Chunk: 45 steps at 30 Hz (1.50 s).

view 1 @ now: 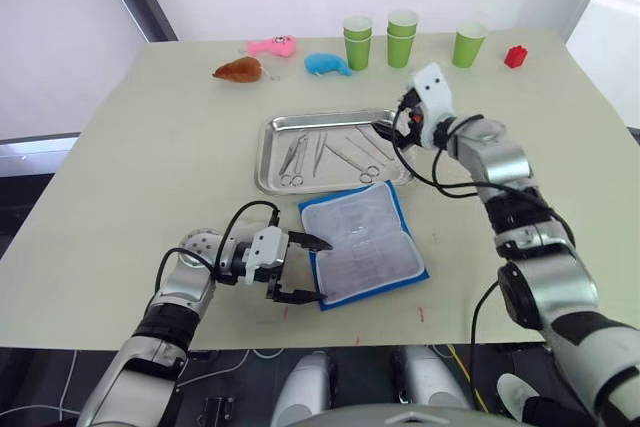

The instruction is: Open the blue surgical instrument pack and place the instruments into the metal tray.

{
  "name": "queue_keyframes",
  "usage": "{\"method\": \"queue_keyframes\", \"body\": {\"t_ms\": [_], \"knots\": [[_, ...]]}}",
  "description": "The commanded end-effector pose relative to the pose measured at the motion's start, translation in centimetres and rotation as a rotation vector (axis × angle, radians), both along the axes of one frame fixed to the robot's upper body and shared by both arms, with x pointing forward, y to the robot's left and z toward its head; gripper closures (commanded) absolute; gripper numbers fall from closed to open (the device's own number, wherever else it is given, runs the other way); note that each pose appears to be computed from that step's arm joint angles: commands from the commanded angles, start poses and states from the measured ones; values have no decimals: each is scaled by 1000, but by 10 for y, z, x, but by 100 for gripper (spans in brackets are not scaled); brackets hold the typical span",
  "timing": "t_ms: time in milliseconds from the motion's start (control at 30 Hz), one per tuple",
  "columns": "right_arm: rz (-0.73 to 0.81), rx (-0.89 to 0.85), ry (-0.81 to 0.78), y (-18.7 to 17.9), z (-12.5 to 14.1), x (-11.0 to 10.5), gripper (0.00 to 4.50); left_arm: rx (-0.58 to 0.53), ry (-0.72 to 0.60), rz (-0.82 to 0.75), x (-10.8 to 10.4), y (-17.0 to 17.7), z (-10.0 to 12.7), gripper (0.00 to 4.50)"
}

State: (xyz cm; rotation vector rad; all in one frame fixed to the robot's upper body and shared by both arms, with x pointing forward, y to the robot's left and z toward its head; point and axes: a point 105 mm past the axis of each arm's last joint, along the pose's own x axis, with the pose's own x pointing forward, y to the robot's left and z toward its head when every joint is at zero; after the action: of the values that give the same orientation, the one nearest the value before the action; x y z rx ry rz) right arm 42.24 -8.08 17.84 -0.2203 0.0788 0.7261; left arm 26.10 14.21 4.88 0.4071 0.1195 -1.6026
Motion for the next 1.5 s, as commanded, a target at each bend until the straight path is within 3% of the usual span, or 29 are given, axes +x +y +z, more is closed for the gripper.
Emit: {"method": "queue_keyframes", "body": {"t_ms": [33,300,600,933,1067,1233,1500], "knots": [[61,61,-115,-6,27,-16,5,101,126,-6,-18,13,-27,0],[138,147,-140,-41,15,-59,5,34,7,-18,-17,15,11,0],[193,178,-125,-62,-5,-89,5,-53,-92,13,-18,15,53,0],[237,174,-116,-84,-22,-118,5,-180,-89,268,-13,31,93,0],[198,151,-118,-107,-29,-129,5,-188,-43,476,-10,55,93,0],[147,143,-101,-136,-38,-147,5,-146,60,676,-26,96,72,0],[90,146,-9,-172,-51,-178,5,-118,117,808,-52,148,49,0]]}}
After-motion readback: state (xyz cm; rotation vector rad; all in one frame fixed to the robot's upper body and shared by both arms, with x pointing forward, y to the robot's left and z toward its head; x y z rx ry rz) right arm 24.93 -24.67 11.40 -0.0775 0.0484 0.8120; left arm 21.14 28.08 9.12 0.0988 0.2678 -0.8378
